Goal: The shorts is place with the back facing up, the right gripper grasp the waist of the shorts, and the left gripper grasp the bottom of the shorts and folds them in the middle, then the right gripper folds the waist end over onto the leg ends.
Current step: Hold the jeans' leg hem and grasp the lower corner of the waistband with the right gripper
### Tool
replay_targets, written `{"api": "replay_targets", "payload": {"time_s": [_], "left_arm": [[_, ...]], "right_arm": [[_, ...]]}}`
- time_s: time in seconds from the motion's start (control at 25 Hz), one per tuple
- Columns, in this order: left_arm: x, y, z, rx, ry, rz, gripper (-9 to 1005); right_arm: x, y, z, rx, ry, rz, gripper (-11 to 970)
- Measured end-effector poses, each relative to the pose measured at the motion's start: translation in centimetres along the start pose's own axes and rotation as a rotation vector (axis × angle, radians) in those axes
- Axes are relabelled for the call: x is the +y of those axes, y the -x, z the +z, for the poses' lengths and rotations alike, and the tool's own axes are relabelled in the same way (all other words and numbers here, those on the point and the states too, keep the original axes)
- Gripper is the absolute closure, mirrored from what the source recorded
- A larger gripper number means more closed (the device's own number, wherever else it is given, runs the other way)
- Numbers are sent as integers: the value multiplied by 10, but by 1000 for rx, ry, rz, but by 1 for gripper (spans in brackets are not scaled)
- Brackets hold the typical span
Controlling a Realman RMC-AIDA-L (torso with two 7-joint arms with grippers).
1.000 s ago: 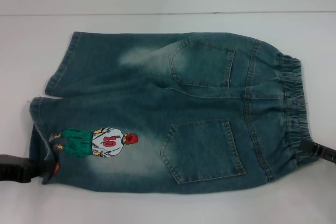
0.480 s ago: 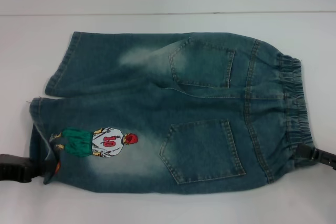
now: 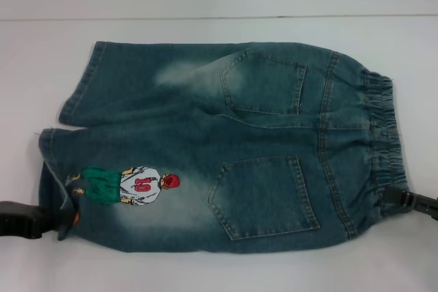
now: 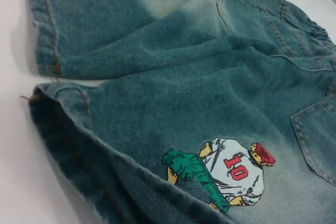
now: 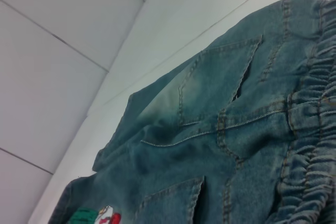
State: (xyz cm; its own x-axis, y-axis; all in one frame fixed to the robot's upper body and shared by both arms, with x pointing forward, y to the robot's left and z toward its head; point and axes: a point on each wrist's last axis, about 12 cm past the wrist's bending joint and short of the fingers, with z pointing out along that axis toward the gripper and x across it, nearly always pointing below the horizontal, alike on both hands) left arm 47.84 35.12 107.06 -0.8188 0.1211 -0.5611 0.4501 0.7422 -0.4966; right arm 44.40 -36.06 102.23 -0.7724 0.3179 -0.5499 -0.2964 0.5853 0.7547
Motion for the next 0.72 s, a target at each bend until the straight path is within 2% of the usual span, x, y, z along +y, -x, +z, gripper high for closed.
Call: {"api": "replay_targets", "payload": {"time_s": [0.24, 0.48, 0.72], "left_arm": [[-2, 2, -2, -13, -23, 10, 969], [-2, 3, -3, -21, -24, 10, 969], [-2, 2, -3, -25, -26, 8, 969]], "right_arm": [[0, 0, 3, 25, -13, -62, 168], [1, 1, 6, 37, -9, -69, 394], [0, 2, 2, 23, -12, -59, 665]]}}
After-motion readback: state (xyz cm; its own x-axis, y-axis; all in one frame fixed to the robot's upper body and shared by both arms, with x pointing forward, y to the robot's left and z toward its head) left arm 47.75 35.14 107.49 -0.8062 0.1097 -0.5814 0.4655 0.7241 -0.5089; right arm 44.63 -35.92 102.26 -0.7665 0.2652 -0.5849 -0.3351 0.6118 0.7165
